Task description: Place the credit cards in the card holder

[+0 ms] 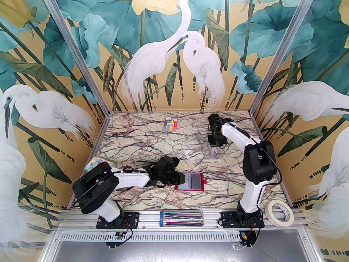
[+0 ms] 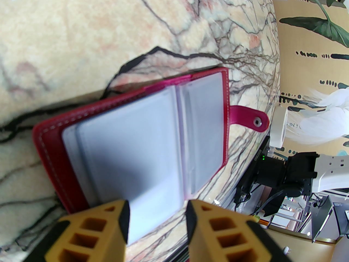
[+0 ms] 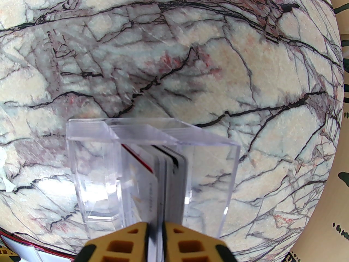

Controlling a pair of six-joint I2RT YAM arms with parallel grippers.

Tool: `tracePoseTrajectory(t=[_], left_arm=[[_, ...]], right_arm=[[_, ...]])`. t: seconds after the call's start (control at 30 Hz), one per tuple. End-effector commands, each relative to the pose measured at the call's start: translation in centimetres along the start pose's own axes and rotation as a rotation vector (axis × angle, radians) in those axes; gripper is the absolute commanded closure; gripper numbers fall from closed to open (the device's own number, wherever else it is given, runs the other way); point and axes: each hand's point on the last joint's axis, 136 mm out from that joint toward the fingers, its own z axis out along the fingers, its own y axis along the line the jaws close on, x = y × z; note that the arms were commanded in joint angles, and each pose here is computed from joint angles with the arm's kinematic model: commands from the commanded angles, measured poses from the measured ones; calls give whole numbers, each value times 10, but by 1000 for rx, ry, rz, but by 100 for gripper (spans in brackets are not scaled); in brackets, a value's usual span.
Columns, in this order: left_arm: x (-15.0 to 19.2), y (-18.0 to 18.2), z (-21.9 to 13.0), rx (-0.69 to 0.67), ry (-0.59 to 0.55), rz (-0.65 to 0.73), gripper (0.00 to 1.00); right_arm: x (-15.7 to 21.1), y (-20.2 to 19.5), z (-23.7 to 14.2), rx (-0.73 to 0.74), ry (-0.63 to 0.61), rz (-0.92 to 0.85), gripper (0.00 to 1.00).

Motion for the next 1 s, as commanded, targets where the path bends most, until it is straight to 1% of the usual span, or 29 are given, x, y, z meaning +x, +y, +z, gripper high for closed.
tracePoseTrajectory(t=[0.0, 0.33, 0.37, 0.77, 0.97], left_arm=[[2, 9, 1, -25, 5, -25, 60], [2, 8, 0, -22, 2, -27, 60], [2, 8, -1, -21, 1, -26, 60], [0, 3, -7, -15, -12, -19, 60], [0, 4, -6, -18, -11, -20, 60]], right_arm=[[-5, -2, -20, 13, -42, -3, 88], [-4, 0, -29, 6, -53, -4, 92], [-4, 1, -31, 1, -55, -5, 94], [-1, 5, -49, -44, -75, 22, 100], [0, 4, -44, -40, -64, 18, 100]])
